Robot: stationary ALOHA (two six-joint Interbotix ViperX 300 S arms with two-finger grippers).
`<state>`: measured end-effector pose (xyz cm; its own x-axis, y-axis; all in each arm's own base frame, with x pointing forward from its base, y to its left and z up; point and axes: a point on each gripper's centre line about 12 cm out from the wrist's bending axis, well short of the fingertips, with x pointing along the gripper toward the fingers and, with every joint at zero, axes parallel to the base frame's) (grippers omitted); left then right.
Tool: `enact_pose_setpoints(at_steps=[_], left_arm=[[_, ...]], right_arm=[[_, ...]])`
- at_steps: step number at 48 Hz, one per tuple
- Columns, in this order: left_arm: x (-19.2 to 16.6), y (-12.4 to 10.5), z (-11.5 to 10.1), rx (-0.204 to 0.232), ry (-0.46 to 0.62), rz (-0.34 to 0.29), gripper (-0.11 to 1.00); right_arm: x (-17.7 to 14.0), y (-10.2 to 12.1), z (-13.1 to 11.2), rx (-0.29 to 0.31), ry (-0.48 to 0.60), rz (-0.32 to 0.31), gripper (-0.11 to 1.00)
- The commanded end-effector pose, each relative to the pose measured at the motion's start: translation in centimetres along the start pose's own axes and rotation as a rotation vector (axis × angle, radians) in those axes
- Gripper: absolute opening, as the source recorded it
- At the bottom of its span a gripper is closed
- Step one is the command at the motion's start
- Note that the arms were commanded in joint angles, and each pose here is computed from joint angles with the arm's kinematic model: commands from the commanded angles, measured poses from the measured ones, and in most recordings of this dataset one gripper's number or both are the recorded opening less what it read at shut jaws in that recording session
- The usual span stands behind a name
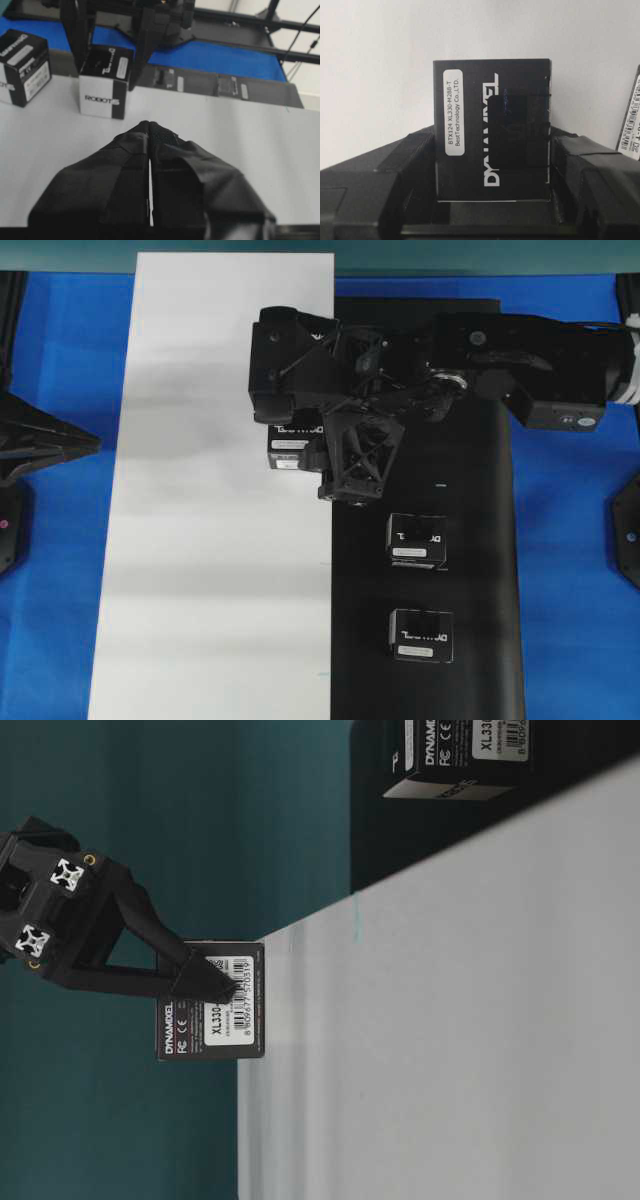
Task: Place the box from the black base onto the white base.
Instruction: 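Lower the box onto the white base below the other box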
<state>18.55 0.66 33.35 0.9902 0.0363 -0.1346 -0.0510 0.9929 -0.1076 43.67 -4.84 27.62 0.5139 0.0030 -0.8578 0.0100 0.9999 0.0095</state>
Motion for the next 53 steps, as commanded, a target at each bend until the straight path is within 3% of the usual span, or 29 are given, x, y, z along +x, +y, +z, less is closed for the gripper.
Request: enact_pose_setpoints(at_steps=[1,18,22,28,32,53], left_arm=[[0.0,-0.1,0.7,0.0,-0.017,-0.003,-0.03],[0.1,-0.1,0.7,0.002,-0.015,-0.003,-0.03],[0.0,-0.1,0.7,0.002,-0.017,-0.003,-0.03],[0.0,-0.1,0.7,0.0,-0.017,-0.003,-0.03],[0.1,-0.1,0.7,0.002,-0.017,-0.003,-0.03],[0.0,-0.1,0.7,0.002,-0.012,-0.002,-0.03]], right_arm=[[0.5,-0.1,-0.2,-0.001,0.01,-0.002,0.59],[0.4,-0.6,-0.3,0.009,0.011,-0.008,0.58],[0.4,-0.8,-0.3,0.013,0.011,-0.011,0.67],[0.5,-0.8,-0.6,0.002,0.014,-0.011,0.92],[0.5,-0.8,-0.7,0.0,0.006,-0.012,1.0],[-0.5,-0.2,-1.0,0.027,-0.023,-0.01,1.0]])
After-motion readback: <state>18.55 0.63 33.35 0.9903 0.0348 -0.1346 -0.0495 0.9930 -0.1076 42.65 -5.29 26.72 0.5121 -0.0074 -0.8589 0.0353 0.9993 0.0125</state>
